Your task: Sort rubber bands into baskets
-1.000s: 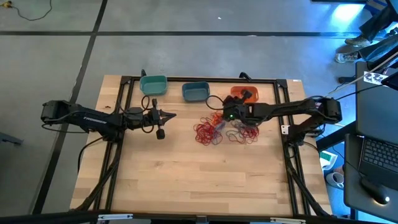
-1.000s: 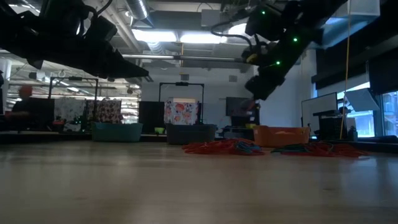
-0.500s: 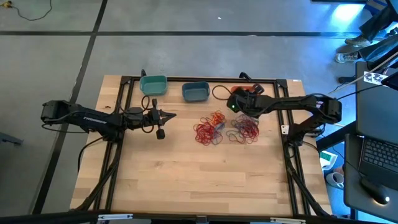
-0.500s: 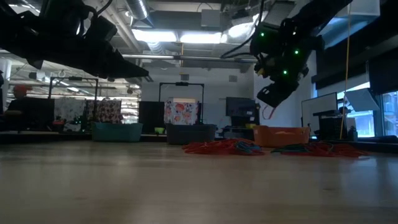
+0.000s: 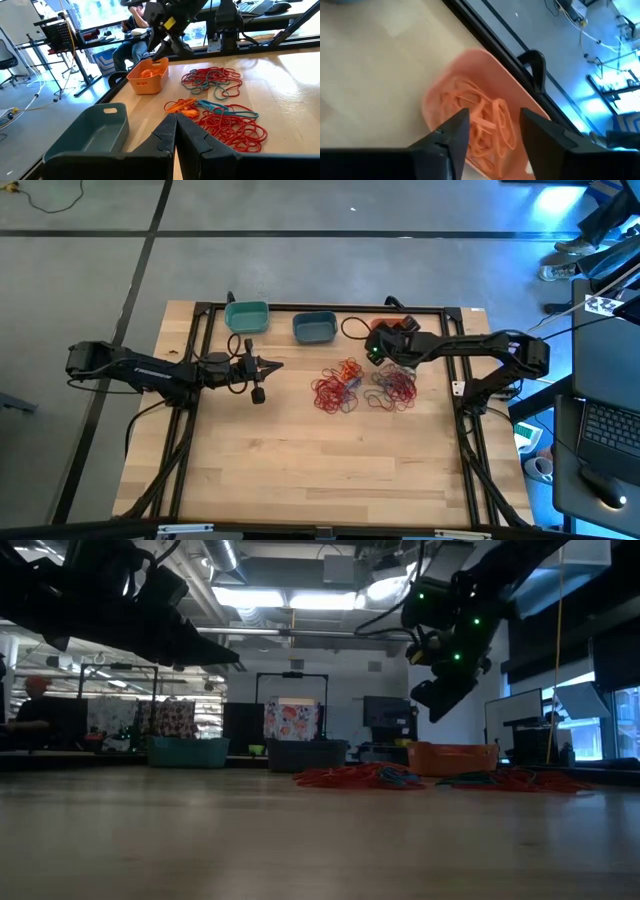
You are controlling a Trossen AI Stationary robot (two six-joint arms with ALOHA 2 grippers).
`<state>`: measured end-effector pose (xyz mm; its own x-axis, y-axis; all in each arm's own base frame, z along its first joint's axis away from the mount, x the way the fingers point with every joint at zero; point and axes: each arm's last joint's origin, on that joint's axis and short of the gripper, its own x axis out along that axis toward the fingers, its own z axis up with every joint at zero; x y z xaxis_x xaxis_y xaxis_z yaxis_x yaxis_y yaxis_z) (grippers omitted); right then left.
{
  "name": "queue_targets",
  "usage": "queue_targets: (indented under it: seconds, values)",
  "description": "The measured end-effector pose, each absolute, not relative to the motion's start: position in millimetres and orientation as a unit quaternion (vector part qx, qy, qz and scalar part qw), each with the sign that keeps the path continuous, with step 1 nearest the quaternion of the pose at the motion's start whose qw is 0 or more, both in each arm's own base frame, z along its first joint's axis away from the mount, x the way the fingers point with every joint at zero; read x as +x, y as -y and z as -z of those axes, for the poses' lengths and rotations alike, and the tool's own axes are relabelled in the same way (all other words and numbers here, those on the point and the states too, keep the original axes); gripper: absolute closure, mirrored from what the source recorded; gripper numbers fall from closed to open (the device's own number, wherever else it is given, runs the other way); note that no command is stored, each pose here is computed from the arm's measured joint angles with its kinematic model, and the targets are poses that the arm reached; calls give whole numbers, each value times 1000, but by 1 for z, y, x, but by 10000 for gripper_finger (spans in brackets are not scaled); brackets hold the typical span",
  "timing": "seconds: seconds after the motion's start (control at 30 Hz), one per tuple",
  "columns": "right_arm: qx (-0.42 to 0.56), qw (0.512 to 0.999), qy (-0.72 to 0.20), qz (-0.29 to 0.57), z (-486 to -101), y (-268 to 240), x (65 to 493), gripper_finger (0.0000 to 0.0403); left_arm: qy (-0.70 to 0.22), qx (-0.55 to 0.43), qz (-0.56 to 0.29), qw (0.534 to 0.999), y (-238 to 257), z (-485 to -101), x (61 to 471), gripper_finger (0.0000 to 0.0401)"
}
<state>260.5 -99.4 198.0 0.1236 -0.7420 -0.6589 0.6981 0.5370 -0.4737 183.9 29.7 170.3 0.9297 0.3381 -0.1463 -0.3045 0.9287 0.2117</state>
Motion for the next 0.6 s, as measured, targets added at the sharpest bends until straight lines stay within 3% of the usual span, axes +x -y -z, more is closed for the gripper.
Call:
queue_targets:
  seconds: [0.17,0.4,0.6]
  values:
    - [-42,792,-438,422,-201,84,274,210,-90,93,-164,978,-30,-170,184,396]
    - [-5,873,-409,266,-205,61,292,209,-87,91,-165,978,-30,-171,184,396]
    - [14,888,-411,208,-201,49,298,210,-87,90,-165,978,-30,-171,184,396]
